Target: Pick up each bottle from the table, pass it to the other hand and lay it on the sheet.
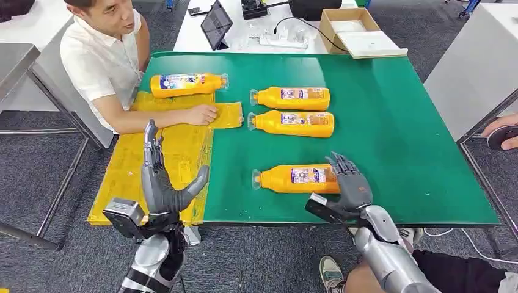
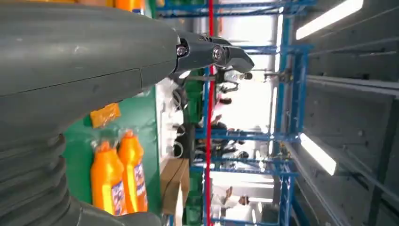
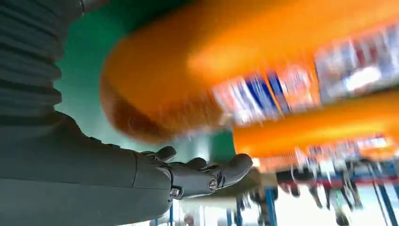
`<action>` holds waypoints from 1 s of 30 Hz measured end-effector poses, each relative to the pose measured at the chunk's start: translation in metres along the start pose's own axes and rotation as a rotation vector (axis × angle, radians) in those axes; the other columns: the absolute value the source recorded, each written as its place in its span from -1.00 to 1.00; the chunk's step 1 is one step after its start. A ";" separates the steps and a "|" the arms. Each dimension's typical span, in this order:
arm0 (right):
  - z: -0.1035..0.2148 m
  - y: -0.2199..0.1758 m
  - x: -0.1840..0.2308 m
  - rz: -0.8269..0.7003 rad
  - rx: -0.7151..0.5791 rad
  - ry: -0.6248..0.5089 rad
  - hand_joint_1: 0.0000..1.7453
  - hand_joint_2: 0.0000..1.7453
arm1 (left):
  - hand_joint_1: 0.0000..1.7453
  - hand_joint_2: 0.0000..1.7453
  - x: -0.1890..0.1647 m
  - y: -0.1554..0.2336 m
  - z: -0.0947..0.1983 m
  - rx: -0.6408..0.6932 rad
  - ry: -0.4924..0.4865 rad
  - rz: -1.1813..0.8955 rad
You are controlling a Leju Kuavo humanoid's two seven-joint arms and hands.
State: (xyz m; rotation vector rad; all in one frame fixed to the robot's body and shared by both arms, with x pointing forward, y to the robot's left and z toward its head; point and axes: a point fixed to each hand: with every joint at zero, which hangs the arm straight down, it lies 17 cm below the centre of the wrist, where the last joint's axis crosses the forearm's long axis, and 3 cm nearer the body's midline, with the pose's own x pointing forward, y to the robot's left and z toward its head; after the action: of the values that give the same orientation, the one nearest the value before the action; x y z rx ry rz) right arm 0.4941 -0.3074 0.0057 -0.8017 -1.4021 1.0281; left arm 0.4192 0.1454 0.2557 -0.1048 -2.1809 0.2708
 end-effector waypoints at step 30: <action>-0.012 0.018 -0.010 -0.073 0.144 0.038 1.00 1.00 | -1.00 1.00 0.001 -0.016 -0.001 -0.047 0.012 0.046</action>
State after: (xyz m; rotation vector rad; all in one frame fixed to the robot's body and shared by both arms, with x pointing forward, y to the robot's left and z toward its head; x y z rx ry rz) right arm 0.5050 -0.3084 -0.0151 -0.6568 -1.3004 1.0398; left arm 0.4197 0.1302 0.2604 -0.1831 -2.1750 0.2442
